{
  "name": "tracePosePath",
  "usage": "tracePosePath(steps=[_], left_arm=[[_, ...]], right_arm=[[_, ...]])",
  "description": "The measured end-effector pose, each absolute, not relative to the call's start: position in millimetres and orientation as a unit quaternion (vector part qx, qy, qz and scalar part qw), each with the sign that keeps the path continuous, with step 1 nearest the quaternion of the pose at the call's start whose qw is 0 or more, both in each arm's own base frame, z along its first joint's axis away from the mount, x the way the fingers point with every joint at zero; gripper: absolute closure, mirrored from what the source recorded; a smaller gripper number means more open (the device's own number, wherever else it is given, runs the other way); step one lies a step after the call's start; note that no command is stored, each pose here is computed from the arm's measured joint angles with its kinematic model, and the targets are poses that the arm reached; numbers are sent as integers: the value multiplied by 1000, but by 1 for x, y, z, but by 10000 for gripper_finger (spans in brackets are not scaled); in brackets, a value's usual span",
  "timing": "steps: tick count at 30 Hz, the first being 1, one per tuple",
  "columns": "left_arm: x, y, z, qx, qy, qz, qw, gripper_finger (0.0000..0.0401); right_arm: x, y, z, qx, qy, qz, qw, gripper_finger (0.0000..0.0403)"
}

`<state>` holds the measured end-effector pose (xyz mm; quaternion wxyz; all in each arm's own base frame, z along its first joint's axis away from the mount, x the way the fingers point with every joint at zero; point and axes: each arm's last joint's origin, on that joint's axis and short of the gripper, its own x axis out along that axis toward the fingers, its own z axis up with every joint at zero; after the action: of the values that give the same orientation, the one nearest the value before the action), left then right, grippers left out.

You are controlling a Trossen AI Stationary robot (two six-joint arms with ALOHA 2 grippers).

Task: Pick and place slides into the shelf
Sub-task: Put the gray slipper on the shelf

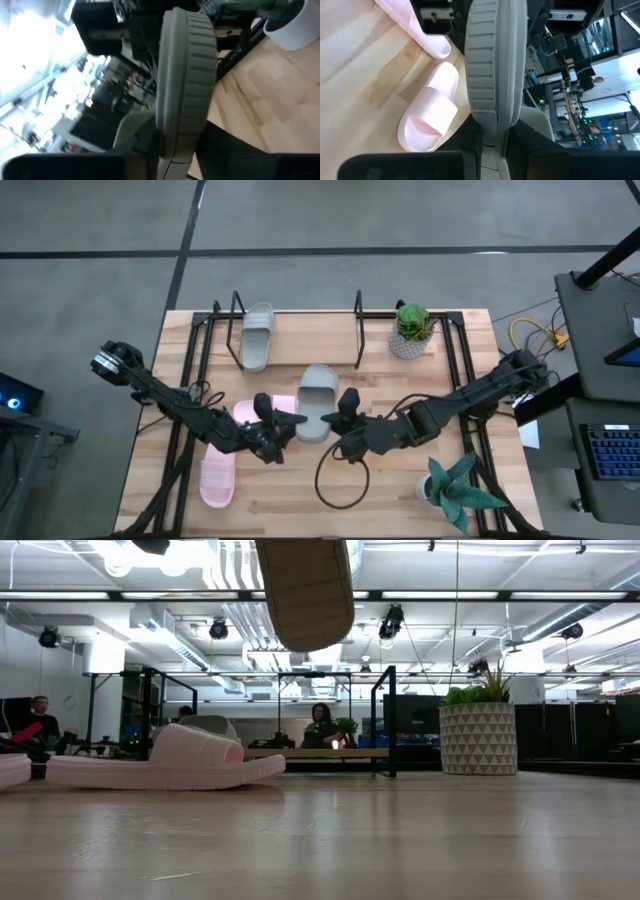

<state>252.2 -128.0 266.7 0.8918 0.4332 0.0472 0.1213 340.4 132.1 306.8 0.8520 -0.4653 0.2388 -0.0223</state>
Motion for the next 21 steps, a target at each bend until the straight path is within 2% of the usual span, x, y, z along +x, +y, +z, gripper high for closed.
tracePosePath(steps=[5,9,13,21], left_arm=[[247,-127,249,414,130,131,891,240],[237,-132,239,393,170,123,895,203],[225,-138,243,368,166,104,909,189],[203,-141,269,329,118,87,933,187]], right_arm=[[343,131,294,-478,263,-32,838,361],[343,132,286,-485,272,-29,831,361],[343,132,286,-483,266,-34,833,361],[343,131,281,-496,265,-30,826,361]])
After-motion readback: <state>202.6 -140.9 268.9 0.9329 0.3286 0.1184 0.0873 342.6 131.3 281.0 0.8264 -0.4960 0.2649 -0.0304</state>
